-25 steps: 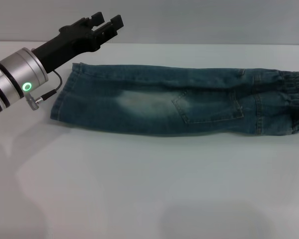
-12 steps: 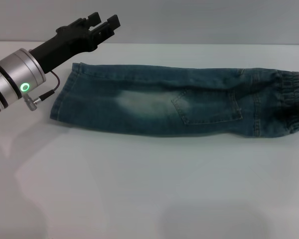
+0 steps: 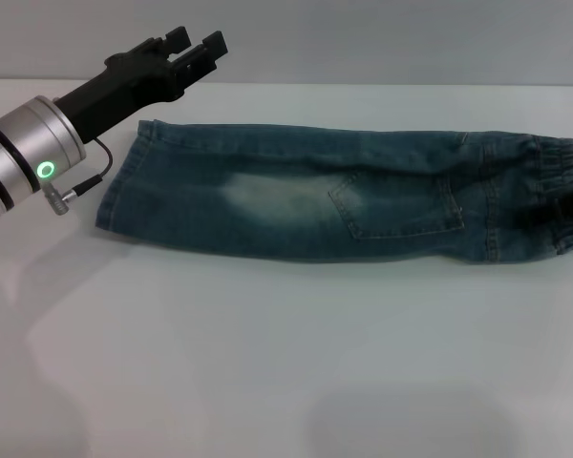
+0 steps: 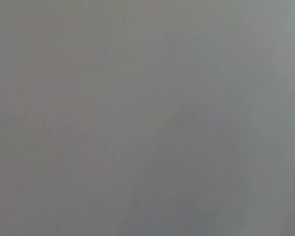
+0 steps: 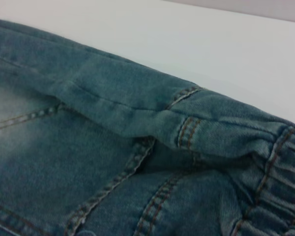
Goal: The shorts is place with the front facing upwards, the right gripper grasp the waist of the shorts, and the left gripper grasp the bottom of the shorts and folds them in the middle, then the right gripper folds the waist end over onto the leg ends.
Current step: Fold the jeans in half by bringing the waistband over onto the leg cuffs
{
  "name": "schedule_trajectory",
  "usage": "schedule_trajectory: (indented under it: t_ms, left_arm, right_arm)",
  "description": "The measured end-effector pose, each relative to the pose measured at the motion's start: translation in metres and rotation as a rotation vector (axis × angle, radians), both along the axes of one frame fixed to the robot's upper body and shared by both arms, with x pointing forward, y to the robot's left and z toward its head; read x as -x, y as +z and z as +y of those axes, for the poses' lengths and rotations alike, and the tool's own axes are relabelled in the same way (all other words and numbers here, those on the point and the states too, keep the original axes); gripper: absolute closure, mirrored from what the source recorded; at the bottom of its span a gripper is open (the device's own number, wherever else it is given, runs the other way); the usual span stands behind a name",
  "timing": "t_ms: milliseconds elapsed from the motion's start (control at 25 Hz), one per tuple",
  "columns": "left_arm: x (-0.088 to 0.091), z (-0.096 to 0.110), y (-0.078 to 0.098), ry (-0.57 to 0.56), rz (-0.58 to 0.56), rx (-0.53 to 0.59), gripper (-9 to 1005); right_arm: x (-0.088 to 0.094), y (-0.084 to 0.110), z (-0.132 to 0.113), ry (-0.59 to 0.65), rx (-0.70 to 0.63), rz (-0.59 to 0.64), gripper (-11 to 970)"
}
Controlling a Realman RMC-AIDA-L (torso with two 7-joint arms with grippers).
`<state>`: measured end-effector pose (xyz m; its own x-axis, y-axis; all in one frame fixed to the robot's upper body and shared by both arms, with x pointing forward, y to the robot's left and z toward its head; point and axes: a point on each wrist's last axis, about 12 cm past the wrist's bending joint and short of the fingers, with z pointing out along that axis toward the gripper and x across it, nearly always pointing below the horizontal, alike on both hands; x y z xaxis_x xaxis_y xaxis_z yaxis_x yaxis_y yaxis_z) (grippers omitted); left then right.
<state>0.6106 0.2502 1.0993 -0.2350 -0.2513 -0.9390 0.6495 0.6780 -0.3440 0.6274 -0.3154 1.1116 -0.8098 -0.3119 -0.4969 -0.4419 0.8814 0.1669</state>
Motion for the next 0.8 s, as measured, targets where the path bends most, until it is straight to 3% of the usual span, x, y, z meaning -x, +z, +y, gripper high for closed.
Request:
schedule_trajectory:
  t_ms: [120, 520, 640, 800]
  left_arm:
    - [0.001, 0.001, -0.001, 0.004, 0.004, 0.000, 345]
    - [0.001, 0.002, -0.006, 0.024, 0.028, -0.016, 345]
    - [-0.001, -0.003, -0.009, 0.028, 0.043, -0.025, 345]
    - [-0.005, -0.020, -0.012, 0.007, 0.038, -0.056, 345]
  right_arm:
    - [0.002, -0.001, -0.001, 0.015, 0.006, -0.003, 407]
    - [0.008, -0.001, -0.003, 0.035, -0.009, 0.007, 805]
    - [0.012, 0.005, -0.005, 0.041, -0.025, -0.005, 859]
    - [0.023, 0.028, -0.011, 0.064, -0.111, -0.063, 890]
